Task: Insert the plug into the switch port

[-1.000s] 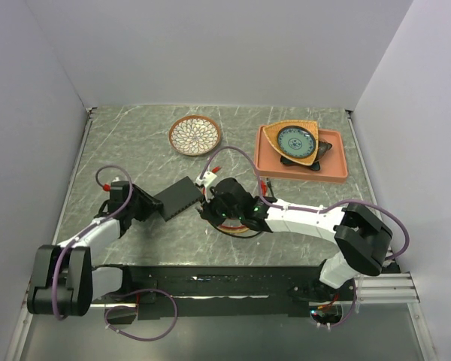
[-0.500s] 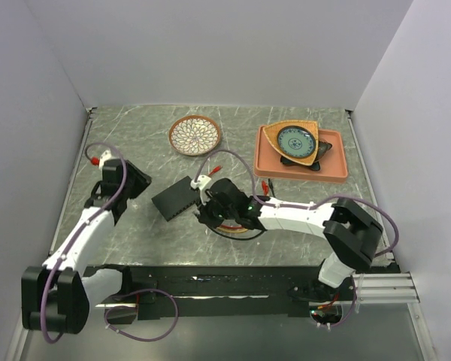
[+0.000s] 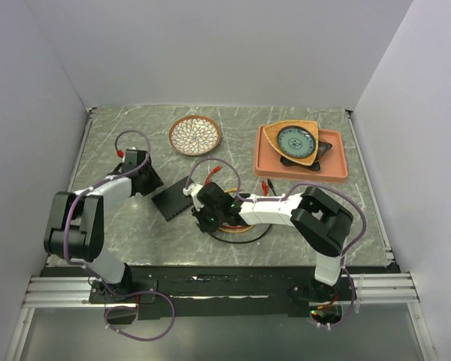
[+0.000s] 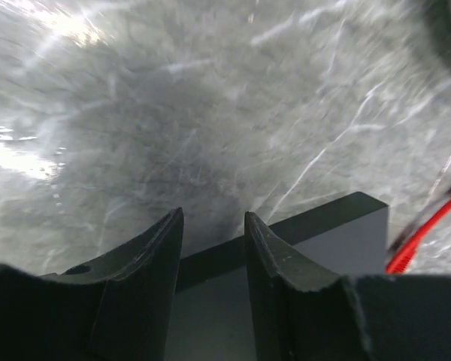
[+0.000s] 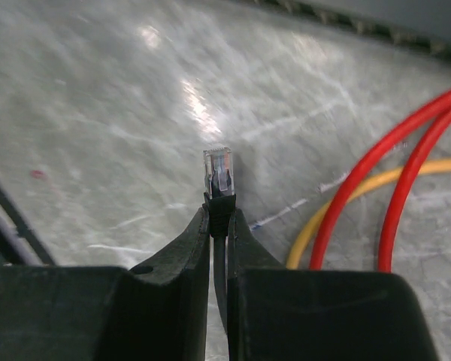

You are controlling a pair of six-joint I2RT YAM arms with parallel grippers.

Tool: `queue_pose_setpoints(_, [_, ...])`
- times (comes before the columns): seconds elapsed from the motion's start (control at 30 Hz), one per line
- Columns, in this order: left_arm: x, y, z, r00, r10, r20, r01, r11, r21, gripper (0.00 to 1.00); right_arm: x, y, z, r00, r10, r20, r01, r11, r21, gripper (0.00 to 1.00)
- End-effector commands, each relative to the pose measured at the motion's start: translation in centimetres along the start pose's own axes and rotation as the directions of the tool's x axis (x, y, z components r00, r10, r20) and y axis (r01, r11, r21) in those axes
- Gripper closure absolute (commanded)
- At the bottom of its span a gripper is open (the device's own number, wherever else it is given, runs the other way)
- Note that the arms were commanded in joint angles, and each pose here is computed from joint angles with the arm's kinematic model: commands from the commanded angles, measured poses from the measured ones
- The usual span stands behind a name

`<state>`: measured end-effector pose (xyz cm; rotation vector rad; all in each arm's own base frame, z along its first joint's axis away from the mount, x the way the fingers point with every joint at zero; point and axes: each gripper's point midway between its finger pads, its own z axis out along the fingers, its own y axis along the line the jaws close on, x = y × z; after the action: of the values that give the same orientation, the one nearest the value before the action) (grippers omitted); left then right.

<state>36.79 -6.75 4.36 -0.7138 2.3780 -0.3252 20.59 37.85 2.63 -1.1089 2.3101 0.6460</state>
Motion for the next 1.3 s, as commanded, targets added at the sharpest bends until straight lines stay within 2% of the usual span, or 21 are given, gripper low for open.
queue_pose_setpoints(0.0, [0.5, -1.4, 1.0, 0.999, 0.034, -0.009, -0.034, 0.998, 0.062, 0.56, 0.0, -2.1, 0.4, 0.999, 0.03, -0.044, -0.026, 0.995, 0.097, 1.0])
queue_pose_setpoints(0.2, [3.8, -0.4, 1.5, 0.997, 0.034, -0.067, -0.031, 0.998, 0.052, 0.57, 1.3, -5.9, 0.5, 0.985, 0.15, -0.08, -0.133, 0.972, 0.195, 1.0])
queue_pose_setpoints(0.37, [5.0, -1.2, 0.3, 0.999, -0.002, -0.041, 0.006, 0.995, 0.099, 0.58, 1.8, -8.4, -0.4, 0.971, 0.232, -0.061, -0.211, 0.947, 0.242, 1.0])
queue_pose_setpoints(0.53, [6.5, -0.8, -0.8, 0.998, -0.056, -0.039, 0.061, 0.991, 0.12, 0.6, 1.5, -8.0, -1.0, 0.979, 0.192, -0.066, -0.173, 0.959, 0.225, 1.0])
queue_pose_setpoints(0.67, [6.3, -1.3, -1.9, 0.998, -0.067, -0.017, 0.069, 0.988, 0.14, 0.59, 0.6, -6.9, -1.8, 0.989, 0.147, -0.034, -0.138, 0.972, 0.188, 1.0])
queue_pose_setpoints(0.83, [4.7, -0.8, -2.1, 0.998, -0.055, 0.042, 0.051, 0.995, 0.085, 0.56, -0.2, -5.2, -1.5, 0.993, 0.113, -0.036, -0.107, 0.983, 0.146, 1.0])
queue_pose_setpoints(1.0, [4.6, -0.3, -2.1, 0.998, -0.042, 0.041, 0.04, 0.998, 0.053, 0.54, -0.1, -5.4, -0.3, 0.987, 0.129, -0.092, -0.112, 0.978, 0.174, 1.0])
queue_pose_setpoints(1.27, [4.9, 0.4, -2.4, 0.998, -0.04, 0.045, 0.038, 0.998, 0.039, 0.53, -3.2, -6.2, 0.5, 0.987, 0.144, -0.073, -0.124, 0.966, 0.226, 1.0])
